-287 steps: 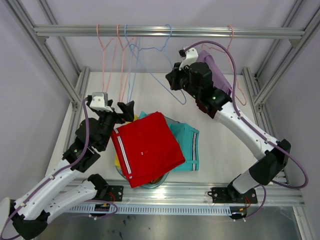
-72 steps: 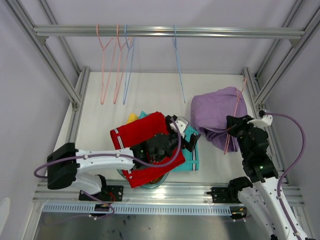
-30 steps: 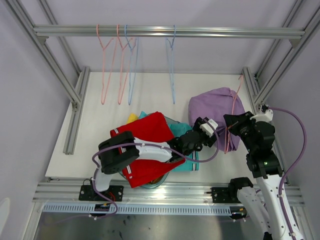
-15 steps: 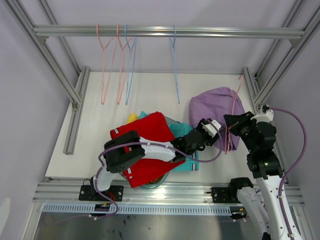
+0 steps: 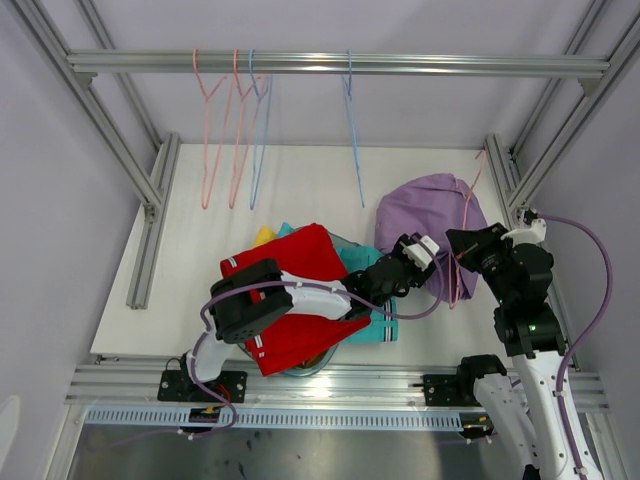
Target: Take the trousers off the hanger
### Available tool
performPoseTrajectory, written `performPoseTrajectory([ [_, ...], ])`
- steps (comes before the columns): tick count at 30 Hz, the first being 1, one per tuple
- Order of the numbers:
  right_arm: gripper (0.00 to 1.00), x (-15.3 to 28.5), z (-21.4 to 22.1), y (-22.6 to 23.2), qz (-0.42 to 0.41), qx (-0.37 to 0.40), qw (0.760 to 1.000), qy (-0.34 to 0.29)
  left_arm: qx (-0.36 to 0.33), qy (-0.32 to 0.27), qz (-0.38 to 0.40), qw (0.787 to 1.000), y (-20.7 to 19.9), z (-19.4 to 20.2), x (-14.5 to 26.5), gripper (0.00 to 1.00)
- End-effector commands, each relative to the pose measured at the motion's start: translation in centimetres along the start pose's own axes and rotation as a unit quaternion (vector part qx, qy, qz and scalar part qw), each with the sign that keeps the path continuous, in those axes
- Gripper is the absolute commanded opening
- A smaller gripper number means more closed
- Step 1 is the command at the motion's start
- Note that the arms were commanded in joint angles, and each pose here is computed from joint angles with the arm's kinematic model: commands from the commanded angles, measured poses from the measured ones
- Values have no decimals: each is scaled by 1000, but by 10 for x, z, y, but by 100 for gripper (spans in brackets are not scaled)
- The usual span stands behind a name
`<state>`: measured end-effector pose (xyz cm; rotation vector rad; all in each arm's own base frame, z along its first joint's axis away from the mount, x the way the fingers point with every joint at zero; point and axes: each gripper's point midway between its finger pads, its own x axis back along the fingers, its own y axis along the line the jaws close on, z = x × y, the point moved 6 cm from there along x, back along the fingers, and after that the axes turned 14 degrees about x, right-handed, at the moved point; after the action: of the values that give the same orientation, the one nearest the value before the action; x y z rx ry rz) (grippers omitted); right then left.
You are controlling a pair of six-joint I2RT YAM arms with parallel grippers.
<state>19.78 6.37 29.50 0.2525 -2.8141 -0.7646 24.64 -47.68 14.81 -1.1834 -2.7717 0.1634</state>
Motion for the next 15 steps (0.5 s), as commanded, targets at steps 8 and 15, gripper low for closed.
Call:
performPoseTrajectory([
  [8,0,2,-9,10,-38,3,999,-28,61,-29,7,998,-9,-21,-21,59],
  [15,0,4,-10,10,-40,11,999,-29,51,-22,-7,998,-8,-20,-30,53],
])
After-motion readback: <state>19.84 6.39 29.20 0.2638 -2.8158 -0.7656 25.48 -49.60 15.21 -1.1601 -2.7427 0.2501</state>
